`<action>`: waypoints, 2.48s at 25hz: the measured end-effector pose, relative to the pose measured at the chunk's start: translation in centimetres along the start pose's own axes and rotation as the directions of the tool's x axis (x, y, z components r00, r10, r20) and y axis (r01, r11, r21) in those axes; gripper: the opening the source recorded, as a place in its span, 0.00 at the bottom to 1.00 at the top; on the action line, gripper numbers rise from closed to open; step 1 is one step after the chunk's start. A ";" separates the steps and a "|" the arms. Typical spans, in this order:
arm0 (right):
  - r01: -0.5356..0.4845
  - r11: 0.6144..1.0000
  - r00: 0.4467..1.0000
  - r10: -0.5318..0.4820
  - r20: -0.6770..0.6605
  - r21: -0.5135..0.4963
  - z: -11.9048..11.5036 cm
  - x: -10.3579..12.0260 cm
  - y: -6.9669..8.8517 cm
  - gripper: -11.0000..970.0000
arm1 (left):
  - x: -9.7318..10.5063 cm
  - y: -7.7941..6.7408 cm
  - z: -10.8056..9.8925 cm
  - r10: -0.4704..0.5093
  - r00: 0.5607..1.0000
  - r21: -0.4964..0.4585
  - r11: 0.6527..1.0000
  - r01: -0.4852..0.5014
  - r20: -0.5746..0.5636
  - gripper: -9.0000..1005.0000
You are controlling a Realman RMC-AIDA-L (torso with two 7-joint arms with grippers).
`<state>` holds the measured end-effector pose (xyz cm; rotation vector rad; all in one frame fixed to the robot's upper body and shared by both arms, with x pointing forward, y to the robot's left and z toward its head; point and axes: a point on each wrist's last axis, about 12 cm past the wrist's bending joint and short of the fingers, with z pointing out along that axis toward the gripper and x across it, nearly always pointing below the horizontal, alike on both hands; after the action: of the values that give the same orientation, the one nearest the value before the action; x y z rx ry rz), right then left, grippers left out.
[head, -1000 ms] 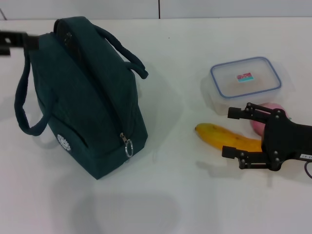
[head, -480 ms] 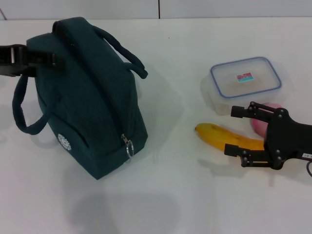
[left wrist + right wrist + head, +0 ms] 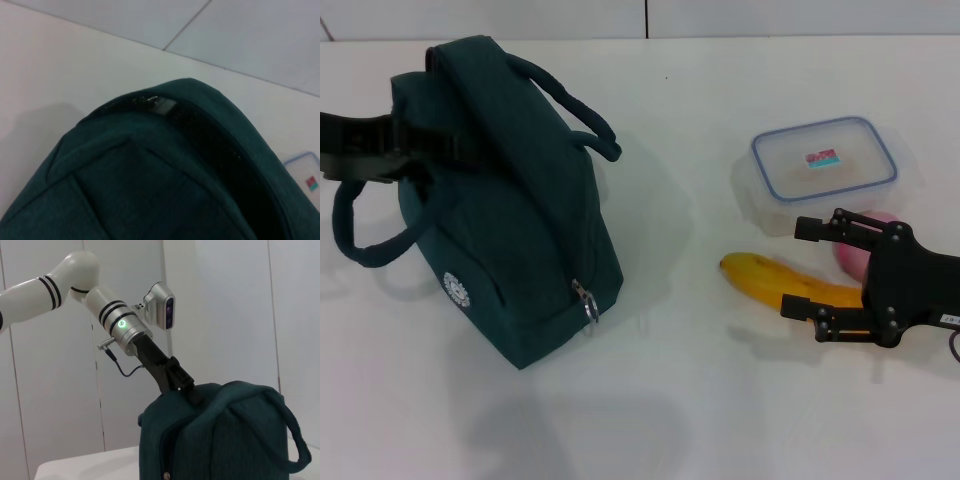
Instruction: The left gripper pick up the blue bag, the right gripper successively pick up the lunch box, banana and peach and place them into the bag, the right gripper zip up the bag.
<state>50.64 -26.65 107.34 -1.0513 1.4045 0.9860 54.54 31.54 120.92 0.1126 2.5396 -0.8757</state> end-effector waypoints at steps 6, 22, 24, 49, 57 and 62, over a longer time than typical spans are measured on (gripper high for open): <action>0.001 1.000 1.000 -0.001 0.001 0.001 0.0 0.0 0.0 0.89 | 0.3 0.0 0.2 0.018 1.000 0.002 1.000 -0.018 -0.019 0.71; -0.014 1.000 1.000 0.014 0.021 0.025 -0.5 -0.2 -0.1 0.89 | 0.8 -0.7 0.4 0.025 0.998 0.106 0.994 -0.018 -0.065 0.06; -0.029 0.998 0.999 0.027 0.033 0.059 -0.9 -0.2 -0.4 0.89 | 1.0 -0.8 0.3 0.030 0.996 0.120 0.993 -0.020 -0.079 0.05; -0.678 0.486 0.726 0.559 0.401 0.551 -4.0 2.2 -7.9 0.89 | 0.2 -2.2 2.0 0.088 0.986 0.174 0.983 -0.063 -0.139 0.04; -0.779 0.411 0.614 0.655 0.441 0.474 -2.4 3.2 -6.8 0.89 | 0.1 -2.3 2.0 0.094 0.987 0.173 0.982 -0.070 -0.132 0.04; -0.794 0.412 0.596 0.672 0.439 0.446 -1.0 3.1 -6.8 0.89 | 0.1 -2.2 2.0 0.099 0.986 0.172 0.982 -0.076 -0.131 0.04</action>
<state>56.86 -29.67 104.26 0.2465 1.8845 1.0714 54.78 28.52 120.74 0.3464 2.5621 -1.0784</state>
